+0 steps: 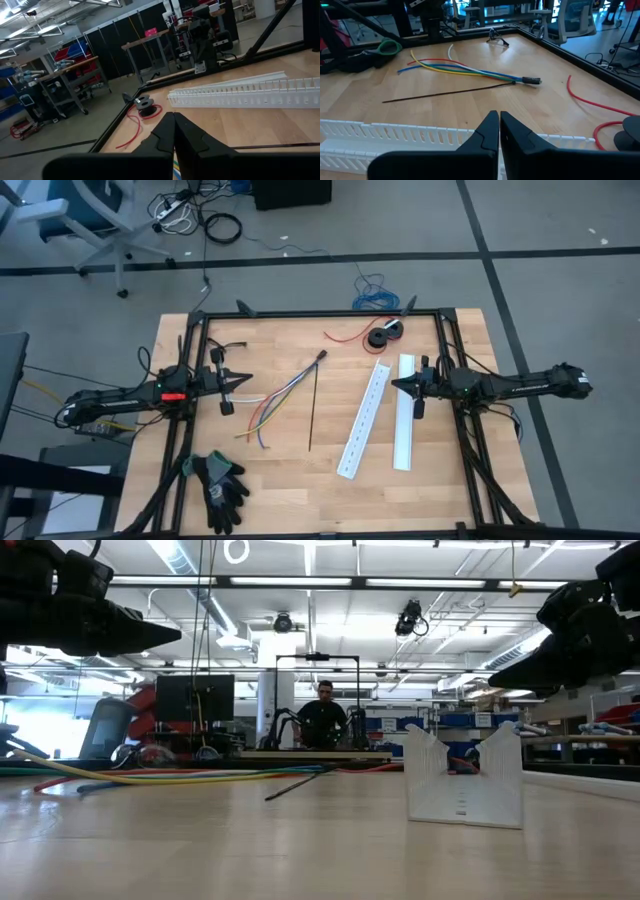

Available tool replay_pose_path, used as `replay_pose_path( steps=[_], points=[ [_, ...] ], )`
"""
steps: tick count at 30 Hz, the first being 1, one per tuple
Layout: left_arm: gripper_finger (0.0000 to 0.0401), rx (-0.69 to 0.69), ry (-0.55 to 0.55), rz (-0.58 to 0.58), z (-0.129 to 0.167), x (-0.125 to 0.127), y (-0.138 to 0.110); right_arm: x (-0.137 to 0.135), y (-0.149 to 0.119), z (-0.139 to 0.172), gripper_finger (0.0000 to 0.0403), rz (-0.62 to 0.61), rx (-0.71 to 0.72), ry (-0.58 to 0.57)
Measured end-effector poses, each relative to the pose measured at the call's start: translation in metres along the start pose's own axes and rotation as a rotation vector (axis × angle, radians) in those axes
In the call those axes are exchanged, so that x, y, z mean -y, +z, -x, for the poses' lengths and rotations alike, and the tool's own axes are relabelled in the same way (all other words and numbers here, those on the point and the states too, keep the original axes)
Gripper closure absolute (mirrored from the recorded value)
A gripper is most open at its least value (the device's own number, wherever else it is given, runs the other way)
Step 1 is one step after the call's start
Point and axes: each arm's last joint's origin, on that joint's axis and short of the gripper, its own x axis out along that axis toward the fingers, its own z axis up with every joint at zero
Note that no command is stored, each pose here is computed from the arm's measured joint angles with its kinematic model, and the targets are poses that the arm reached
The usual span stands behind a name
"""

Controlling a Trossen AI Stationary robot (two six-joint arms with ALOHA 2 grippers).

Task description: Ziptie cables

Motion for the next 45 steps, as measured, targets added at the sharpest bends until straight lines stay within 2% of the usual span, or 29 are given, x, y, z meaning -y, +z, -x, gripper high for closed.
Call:
replay_pose_path(
  steps=[3, 8, 16, 20, 28, 32, 40, 45],
  points=[
    [0.0389, 0.000, -0.001, 0.023, 0.000, 0.000, 0.000, 0.000, 0.000, 0.000, 0.0396, 0.000, 0.000, 0.000],
    [0.0389, -0.013, 0.002, 0.125, 0.000, 0.000, -0.001, 0.000, 0.000, 0.000, 0.0396, 0.000, 0.000, 0.000],
    [0.0379, -0.089, -0.015, 0.188, -0.002, 0.003, -0.008, 0.000, 0.000, 0.000, 0.0396, 0.000, 0.000, 0.000],
    [0.0353, -0.113, -0.008, 0.267, -0.005, 0.003, -0.010, 0.000, 0.000, 0.000, 0.0396, 0.000, 0.000, 0.000],
    [0.0271, -0.152, 0.034, 0.410, -0.017, 0.004, -0.011, 0.000, 0.000, 0.000, 0.0396, 0.000, 0.000, 0.000],
    [0.0253, -0.201, 0.037, 0.419, -0.027, 0.002, -0.005, 0.000, 0.000, 0.000, 0.0396, 0.000, 0.000, 0.000],
    [0.0258, -0.206, 0.030, 0.398, -0.058, -0.001, 0.011, 0.000, 0.000, 0.000, 0.0396, 0.000, 0.000, 0.000],
    [0.0258, -0.287, 0.031, 0.482, -0.089, 0.001, 0.015, 0.000, 0.000, 0.000, 0.0396, 0.000, 0.000, 0.000]
  ],
)
